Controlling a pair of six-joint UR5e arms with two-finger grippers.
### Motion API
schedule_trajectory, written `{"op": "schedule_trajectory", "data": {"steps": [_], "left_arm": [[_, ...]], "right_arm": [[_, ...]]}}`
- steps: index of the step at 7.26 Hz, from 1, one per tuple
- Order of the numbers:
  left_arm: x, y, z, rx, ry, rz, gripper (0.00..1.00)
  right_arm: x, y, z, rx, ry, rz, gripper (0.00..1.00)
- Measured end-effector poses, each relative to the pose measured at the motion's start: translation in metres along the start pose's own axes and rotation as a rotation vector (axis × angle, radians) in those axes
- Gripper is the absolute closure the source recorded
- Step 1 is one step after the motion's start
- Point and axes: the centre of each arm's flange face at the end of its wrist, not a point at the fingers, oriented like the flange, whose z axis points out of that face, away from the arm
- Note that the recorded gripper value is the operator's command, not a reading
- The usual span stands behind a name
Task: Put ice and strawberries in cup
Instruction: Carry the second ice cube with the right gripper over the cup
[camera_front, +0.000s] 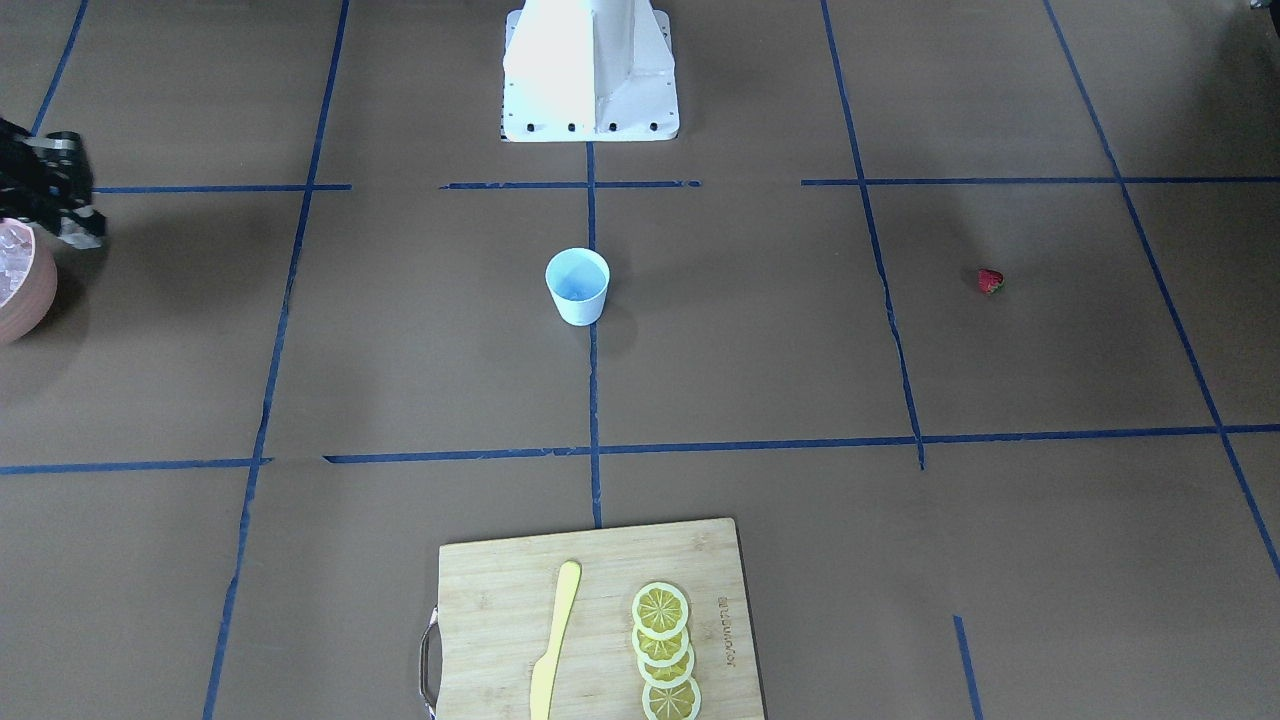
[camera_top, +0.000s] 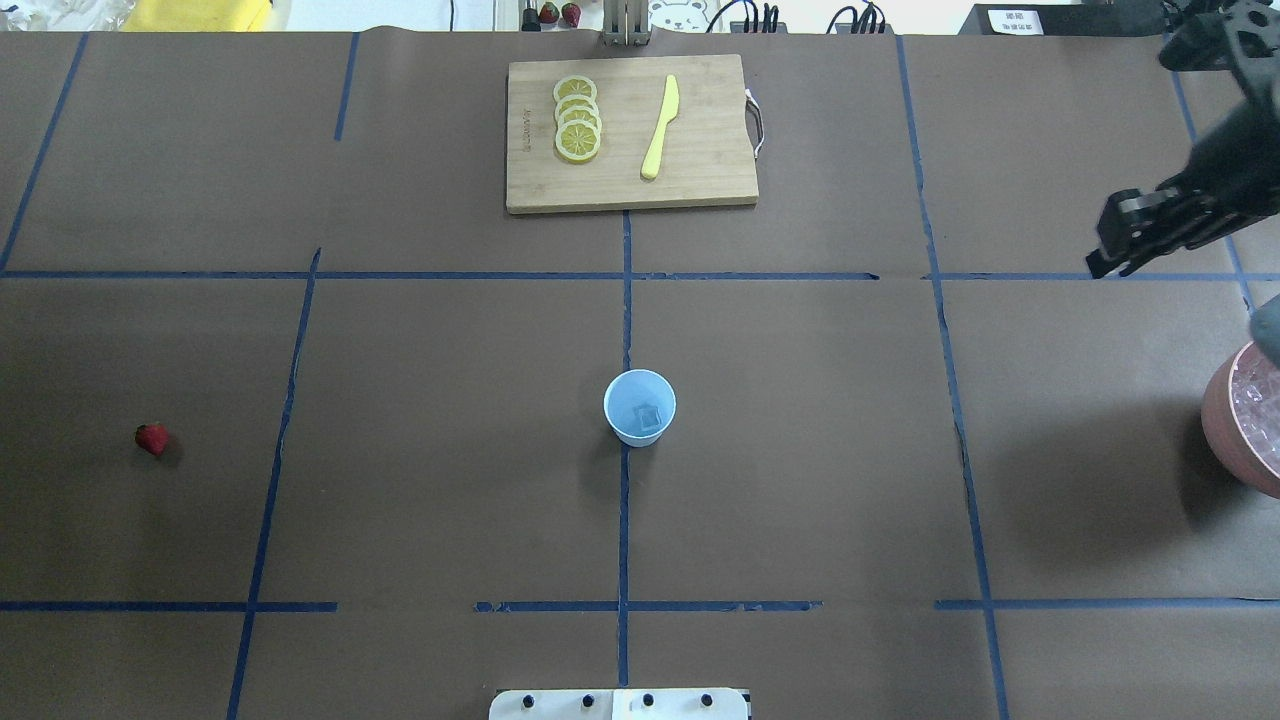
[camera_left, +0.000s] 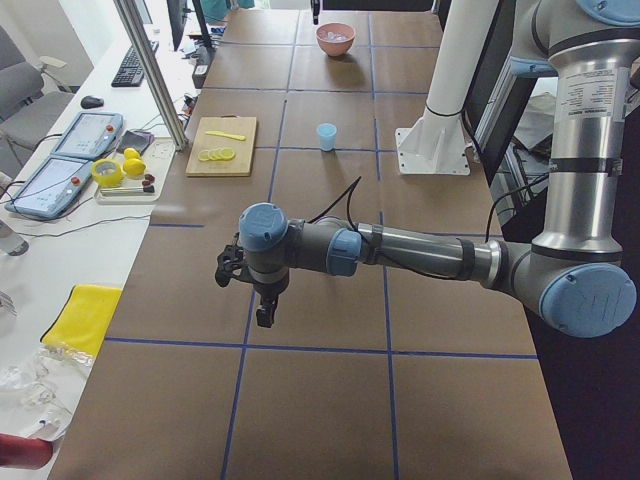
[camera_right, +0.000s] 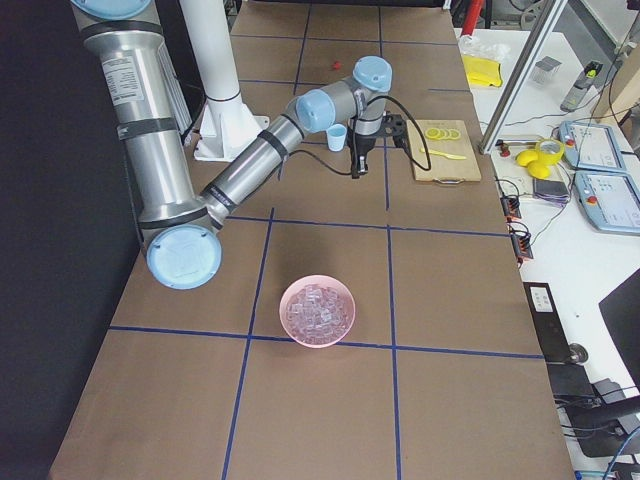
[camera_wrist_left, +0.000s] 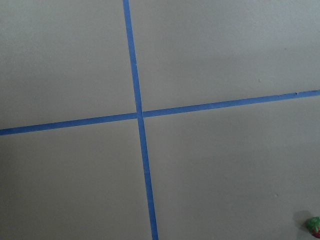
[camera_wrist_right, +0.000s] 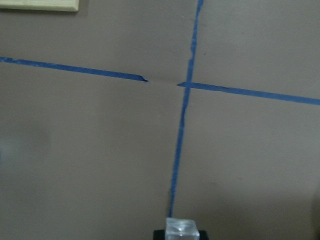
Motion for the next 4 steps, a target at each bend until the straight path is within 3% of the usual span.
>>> {"op": "schedule_trajectory", "data": {"steps": [4], "left_arm": [[-0.001,0.0,0.002,-0.005,-0.004,-0.001,0.0]], "right_arm": [[-0.23,-0.006,0.084,-0.021,0.063,0.101,0.99]]}}
